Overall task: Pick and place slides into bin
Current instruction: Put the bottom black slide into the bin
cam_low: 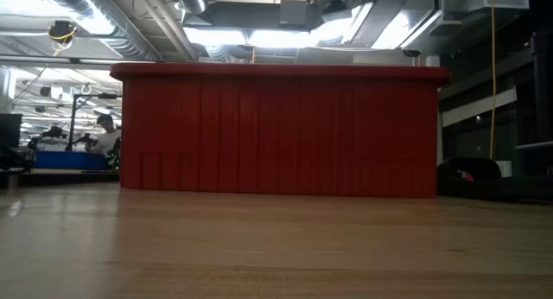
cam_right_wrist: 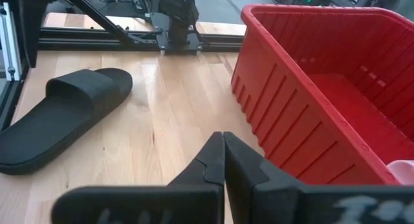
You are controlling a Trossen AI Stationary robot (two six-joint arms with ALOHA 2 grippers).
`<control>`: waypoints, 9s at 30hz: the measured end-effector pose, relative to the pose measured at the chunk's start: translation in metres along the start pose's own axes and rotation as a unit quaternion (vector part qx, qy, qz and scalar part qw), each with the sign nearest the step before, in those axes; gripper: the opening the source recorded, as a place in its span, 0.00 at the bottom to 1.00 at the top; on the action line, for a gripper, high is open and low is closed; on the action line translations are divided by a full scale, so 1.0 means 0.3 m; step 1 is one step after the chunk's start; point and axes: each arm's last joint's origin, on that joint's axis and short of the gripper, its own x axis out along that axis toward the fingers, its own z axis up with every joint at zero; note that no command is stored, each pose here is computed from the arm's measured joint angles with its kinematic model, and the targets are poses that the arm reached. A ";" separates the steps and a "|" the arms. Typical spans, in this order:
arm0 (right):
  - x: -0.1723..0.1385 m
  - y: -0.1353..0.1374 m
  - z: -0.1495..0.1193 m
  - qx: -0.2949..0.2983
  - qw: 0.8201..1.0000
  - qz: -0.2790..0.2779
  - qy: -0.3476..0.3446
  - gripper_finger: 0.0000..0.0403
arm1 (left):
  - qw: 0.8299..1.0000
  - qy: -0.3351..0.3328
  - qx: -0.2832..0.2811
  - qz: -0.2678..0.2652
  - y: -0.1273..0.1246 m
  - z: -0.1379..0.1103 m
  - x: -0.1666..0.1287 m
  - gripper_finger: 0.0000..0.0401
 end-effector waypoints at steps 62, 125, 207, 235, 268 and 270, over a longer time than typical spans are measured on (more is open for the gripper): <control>0.012 -0.005 0.004 -0.022 1.000 0.017 0.008 0.01 | 0.921 0.247 -0.167 0.253 0.038 -0.157 0.295 0.46; 0.012 -0.001 0.011 -0.008 1.000 0.024 0.002 0.01 | 0.911 0.217 -0.209 0.282 0.049 -0.212 0.319 0.02; -0.131 -0.218 0.190 0.003 0.991 -0.052 -0.123 0.01 | 0.853 -0.102 0.289 0.422 0.462 0.535 -0.207 0.01; -0.118 -0.741 0.251 -0.055 0.987 -0.113 -0.101 0.01 | 0.858 -0.065 0.181 0.477 0.974 0.852 -0.178 0.01; -0.099 -0.803 0.232 -0.048 0.985 -0.151 -0.068 0.01 | 0.878 -0.045 0.150 0.452 1.170 0.900 -0.144 0.01; -0.098 -0.802 0.229 -0.050 0.985 -0.151 -0.063 0.01 | 0.878 -0.044 0.145 0.454 1.181 0.900 -0.147 0.01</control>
